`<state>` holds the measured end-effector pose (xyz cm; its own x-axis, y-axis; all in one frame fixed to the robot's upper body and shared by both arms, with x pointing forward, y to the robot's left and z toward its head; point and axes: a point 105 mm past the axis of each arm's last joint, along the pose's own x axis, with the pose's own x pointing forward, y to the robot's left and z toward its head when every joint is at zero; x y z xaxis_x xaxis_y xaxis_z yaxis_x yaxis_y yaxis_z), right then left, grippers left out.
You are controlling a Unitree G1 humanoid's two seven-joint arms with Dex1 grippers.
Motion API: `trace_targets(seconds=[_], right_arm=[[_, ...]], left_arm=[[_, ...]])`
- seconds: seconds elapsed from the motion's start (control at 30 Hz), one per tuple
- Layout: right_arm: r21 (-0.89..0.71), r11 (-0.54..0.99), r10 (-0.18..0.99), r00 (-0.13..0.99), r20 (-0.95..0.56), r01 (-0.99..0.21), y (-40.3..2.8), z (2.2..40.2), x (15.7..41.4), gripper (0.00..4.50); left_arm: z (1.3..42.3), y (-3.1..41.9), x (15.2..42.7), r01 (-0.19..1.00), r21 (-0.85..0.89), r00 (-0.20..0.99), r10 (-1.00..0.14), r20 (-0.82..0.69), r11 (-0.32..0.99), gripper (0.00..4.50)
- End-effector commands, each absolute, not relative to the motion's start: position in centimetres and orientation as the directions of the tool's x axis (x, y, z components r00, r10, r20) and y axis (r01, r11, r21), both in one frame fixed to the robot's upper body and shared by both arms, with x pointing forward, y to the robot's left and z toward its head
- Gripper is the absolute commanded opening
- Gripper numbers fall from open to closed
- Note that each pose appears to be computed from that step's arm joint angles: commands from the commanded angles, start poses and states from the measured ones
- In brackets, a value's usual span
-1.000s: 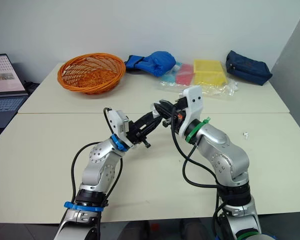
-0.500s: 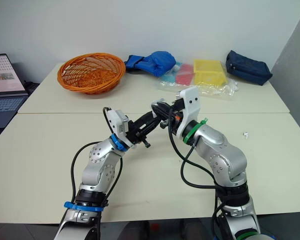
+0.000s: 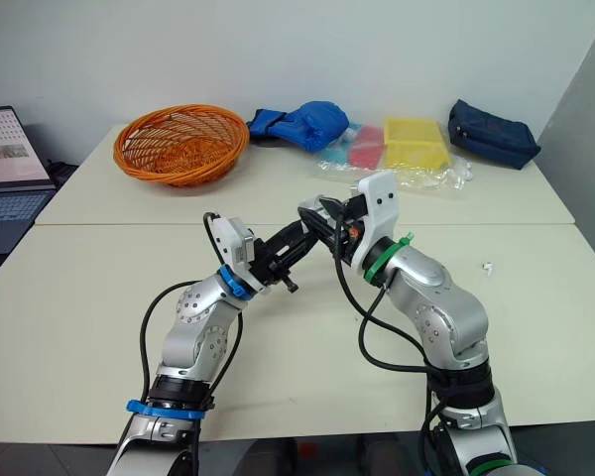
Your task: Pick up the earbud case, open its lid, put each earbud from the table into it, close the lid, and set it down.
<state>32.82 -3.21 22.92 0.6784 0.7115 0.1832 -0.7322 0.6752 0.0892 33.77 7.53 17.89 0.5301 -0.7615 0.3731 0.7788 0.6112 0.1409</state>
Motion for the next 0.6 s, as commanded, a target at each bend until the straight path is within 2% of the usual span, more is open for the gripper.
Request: trace_targets(seconds=[0.03, 0.17, 0.23, 0.37, 0.5, 0.57, 0.6], right_arm=[[0.078, 0.582, 0.76, 0.576, 0.3, -0.809, -3.7, 26.5, 30.8, 2.05], [0.06, 0.551, 0.783, 0.541, 0.305, -0.832, -5.6, 29.2, 29.5, 2.05], [0.016, 0.613, 0.765, 0.598, 0.239, -0.79, -7.9, 29.1, 29.9, 2.05], [-0.028, 0.822, 0.569, 0.819, 0.076, -0.568, -15.5, 26.0, 32.7, 2.05], [-0.113, 0.943, 0.316, 0.949, -0.006, -0.314, -22.2, 22.5, 34.8, 3.26], [-0.157, 0.958, 0.236, 0.97, -0.05, -0.241, -24.1, 20.7, 35.4, 3.98], [-0.171, 0.963, 0.198, 0.976, -0.086, -0.21, -25.0, 19.5, 35.6, 3.98]], left_arm=[[19.8, 7.5, 33.3, 0.771, 0.191, 0.493, -0.76, 0.423, 0.607, 0.77], [19.6, 7.7, 33.4, 0.767, 0.189, 0.501, -0.756, 0.422, 0.613, 0.77], [19.5, 7.8, 33.4, 0.764, 0.184, 0.506, -0.752, 0.422, 0.618, 0.77], [19.1, 8.0, 33.3, 0.756, 0.179, 0.521, -0.745, 0.417, 0.629, 0.77], [18.9, 8.0, 33.1, 0.757, 0.174, 0.525, -0.744, 0.413, 0.63, 0.77], [18.9, 8.0, 33.1, 0.758, 0.175, 0.524, -0.746, 0.411, 0.629, 0.77], [18.9, 7.9, 33.2, 0.758, 0.173, 0.525, -0.745, 0.411, 0.629, 0.77]])
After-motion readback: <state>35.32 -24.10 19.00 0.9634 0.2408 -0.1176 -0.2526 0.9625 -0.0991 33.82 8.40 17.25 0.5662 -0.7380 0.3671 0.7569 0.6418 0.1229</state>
